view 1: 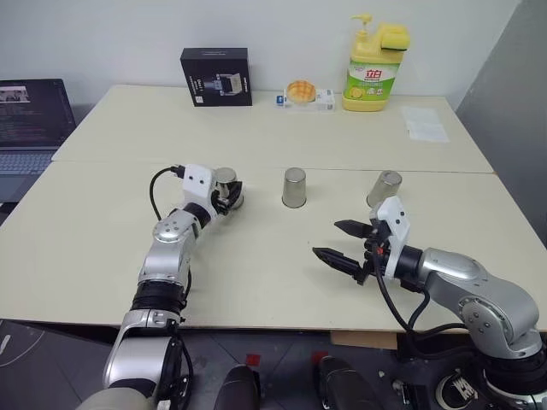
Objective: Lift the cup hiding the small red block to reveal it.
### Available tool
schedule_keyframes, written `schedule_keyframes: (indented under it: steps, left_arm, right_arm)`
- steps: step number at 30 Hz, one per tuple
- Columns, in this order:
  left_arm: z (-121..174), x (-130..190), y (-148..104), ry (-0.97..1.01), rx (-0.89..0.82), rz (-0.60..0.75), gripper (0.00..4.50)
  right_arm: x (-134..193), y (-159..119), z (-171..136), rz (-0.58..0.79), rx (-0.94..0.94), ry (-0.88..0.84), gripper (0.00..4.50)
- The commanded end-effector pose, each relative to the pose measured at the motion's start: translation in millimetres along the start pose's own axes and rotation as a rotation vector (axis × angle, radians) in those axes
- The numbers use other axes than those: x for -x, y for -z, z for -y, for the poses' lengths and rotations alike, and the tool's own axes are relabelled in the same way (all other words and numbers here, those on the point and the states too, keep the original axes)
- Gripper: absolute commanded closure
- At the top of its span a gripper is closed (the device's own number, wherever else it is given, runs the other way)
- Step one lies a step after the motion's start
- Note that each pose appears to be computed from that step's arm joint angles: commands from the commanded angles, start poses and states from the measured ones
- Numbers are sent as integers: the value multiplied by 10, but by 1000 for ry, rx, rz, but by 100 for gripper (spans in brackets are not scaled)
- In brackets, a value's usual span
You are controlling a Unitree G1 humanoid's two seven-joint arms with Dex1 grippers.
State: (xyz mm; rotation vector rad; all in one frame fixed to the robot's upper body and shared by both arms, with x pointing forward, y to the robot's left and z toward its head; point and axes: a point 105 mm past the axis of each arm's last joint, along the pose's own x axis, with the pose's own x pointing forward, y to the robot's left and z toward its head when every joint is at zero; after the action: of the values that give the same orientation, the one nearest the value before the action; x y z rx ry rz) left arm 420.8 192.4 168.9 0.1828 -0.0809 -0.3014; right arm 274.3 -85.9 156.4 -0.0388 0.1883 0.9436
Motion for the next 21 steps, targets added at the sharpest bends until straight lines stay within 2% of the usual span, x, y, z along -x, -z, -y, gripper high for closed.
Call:
schedule_keyframes:
  steps: [1, 5, 12, 21]
  left_arm:
    - [-199, -41, -489, -69, -28, 107, 183]
    - [-228, -162, -375, -100, -23, 80, 183]
    - [-339, -263, 63, -183, 25, -7, 183]
    - [-423, -344, -76, -221, 51, 40, 183]
  right_arm:
    - [-12, -103, -7, 38, 29, 3, 0]
    - [-30, -99, -4, 38, 28, 4, 0]
    - [-12, -120, 34, 50, 20, 44, 0]
    - [5, -118, 12, 49, 12, 54, 0]
